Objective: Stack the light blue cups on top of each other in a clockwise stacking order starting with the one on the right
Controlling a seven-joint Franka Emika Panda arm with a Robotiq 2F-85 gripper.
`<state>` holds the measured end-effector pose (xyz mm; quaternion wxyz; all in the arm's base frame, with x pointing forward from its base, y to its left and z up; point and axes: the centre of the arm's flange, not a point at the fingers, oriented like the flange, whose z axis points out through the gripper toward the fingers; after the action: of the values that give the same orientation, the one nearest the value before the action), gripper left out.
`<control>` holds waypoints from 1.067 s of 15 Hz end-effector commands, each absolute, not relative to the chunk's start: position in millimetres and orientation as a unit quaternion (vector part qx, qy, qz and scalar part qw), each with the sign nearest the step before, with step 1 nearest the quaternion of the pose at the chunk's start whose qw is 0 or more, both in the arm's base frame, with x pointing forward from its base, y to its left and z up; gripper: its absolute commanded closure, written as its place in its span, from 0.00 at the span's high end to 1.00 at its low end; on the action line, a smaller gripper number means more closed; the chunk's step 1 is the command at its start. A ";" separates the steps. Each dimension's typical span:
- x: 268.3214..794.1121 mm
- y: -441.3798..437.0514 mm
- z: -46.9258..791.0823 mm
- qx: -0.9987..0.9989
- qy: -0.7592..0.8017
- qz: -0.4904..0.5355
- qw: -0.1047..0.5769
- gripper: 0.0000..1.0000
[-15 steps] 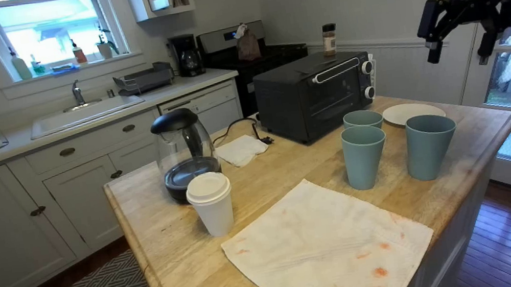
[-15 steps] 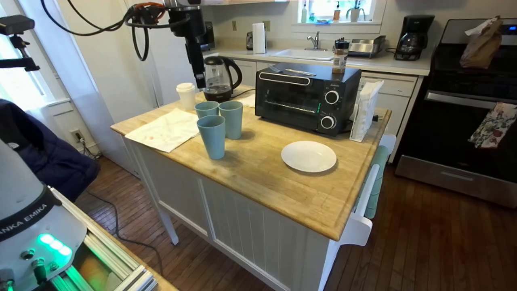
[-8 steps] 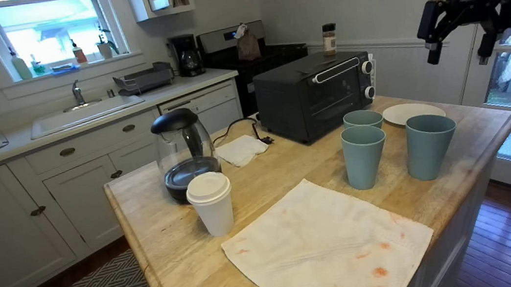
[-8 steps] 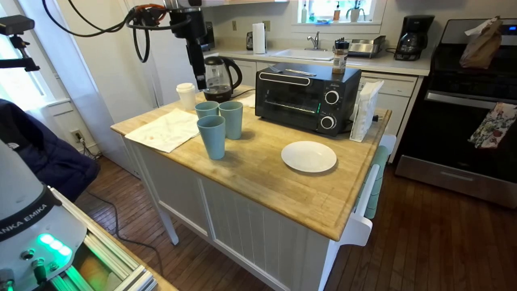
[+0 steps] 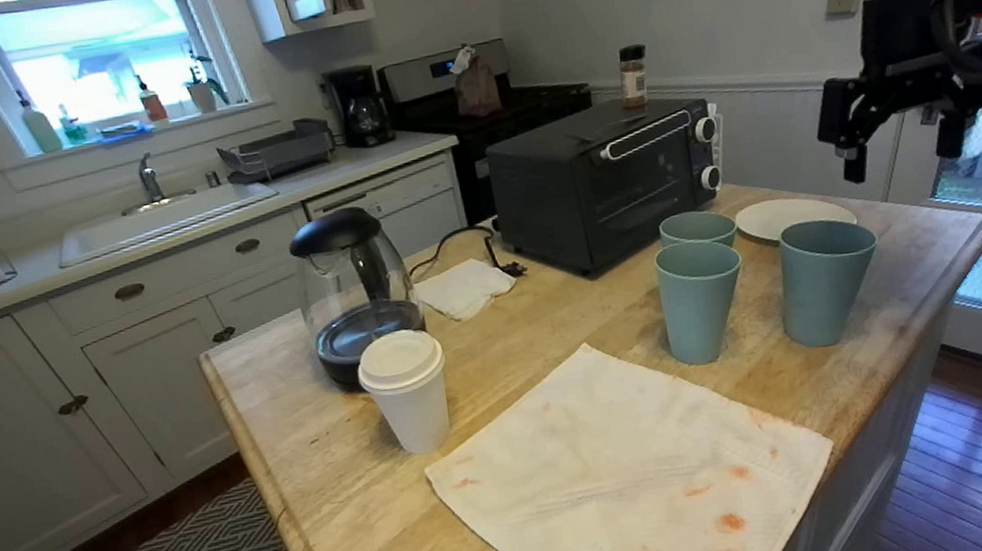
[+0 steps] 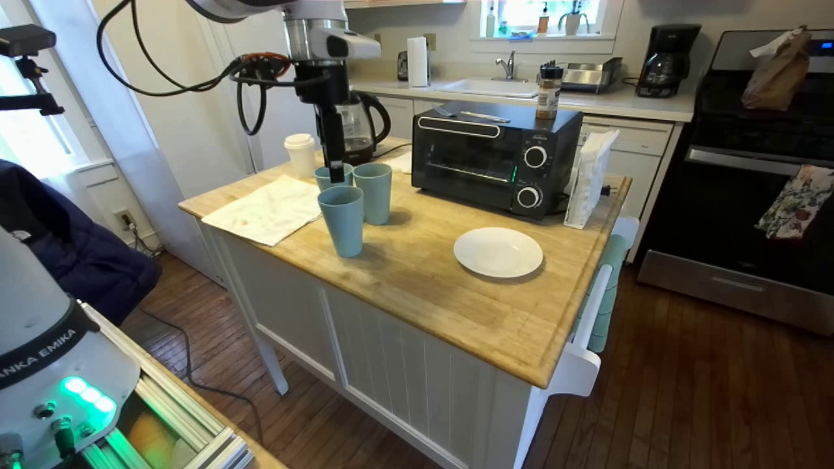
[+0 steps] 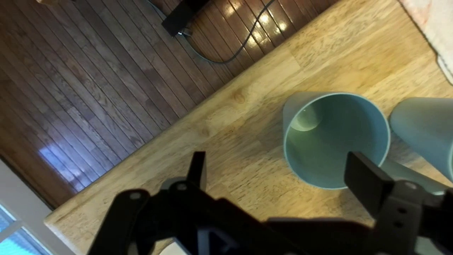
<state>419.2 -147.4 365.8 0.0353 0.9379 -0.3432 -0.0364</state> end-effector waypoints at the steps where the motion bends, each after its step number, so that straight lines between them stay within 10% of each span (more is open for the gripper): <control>1: 423.6 -159.8 339.5 0.938 -0.338 -0.047 0.052 1.00; 16: 430.3 -153.6 274.9 0.929 -0.361 -0.085 0.018 1.00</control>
<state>426.3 -153.5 281.8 0.0318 0.9299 -0.3547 -0.0917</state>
